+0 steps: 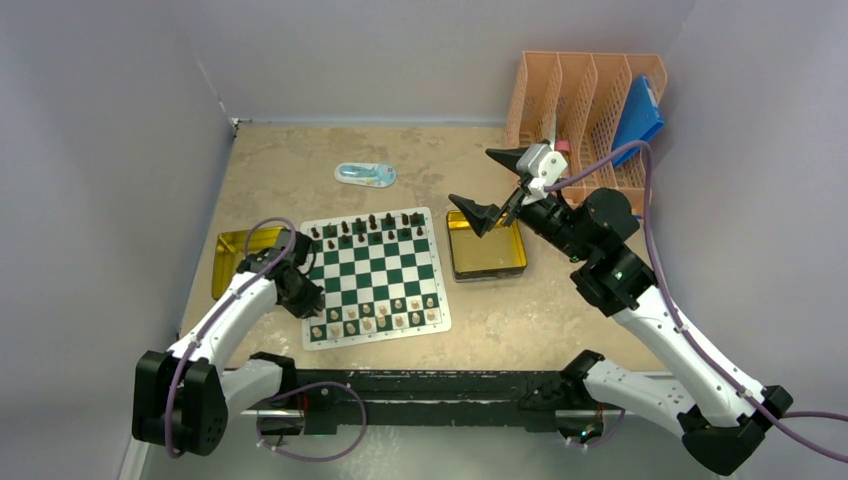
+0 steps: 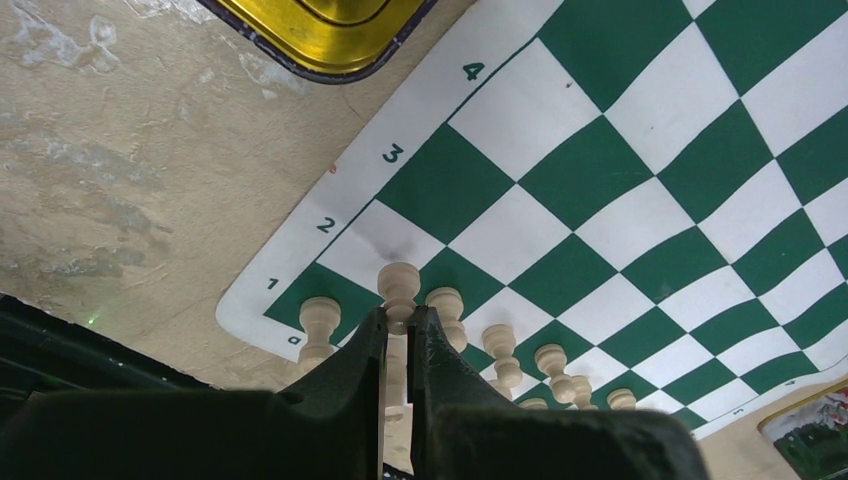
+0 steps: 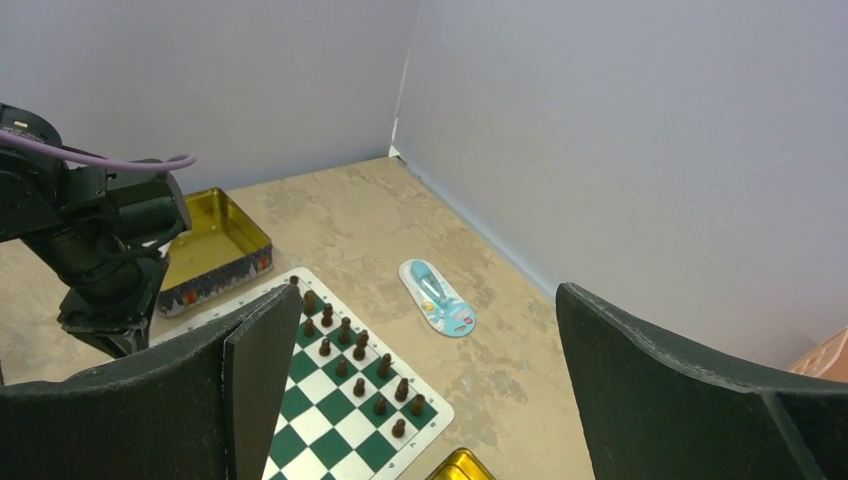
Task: Set up the chess pieces on the board
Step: Place the chess piece on the chessboard.
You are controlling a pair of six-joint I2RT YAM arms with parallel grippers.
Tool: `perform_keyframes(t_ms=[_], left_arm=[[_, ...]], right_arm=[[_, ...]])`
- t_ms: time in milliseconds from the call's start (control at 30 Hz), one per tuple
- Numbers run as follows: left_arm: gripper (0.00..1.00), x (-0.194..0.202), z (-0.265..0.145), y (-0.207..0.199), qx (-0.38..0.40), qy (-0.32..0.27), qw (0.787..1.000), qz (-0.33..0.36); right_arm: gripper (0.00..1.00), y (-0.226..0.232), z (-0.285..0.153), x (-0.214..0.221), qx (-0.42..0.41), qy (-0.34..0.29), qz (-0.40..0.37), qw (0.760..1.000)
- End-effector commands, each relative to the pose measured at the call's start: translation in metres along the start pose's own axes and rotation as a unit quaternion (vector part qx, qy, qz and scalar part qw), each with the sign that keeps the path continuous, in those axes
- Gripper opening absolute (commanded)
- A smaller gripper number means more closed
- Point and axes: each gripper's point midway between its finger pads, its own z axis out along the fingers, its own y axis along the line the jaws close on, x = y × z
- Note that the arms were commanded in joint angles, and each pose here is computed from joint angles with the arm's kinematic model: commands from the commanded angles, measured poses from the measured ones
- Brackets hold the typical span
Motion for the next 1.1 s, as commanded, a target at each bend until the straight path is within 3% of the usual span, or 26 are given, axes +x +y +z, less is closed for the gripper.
perform_keyframes(t_ms=[0, 1067], left_arm=[[0.00, 0.002, 0.004, 0.007, -0.012, -0.001, 1.000, 0.005], [0.00, -0.010, 0.000, 0.000, 0.003, -0.029, 0.999, 0.022]], right_arm=[[0.99, -0.007, -0.004, -0.029, 0.015, -0.040, -0.021, 0.999], [0.99, -0.005, -0.005, -0.026, 0.008, -0.035, -0.030, 0.999]])
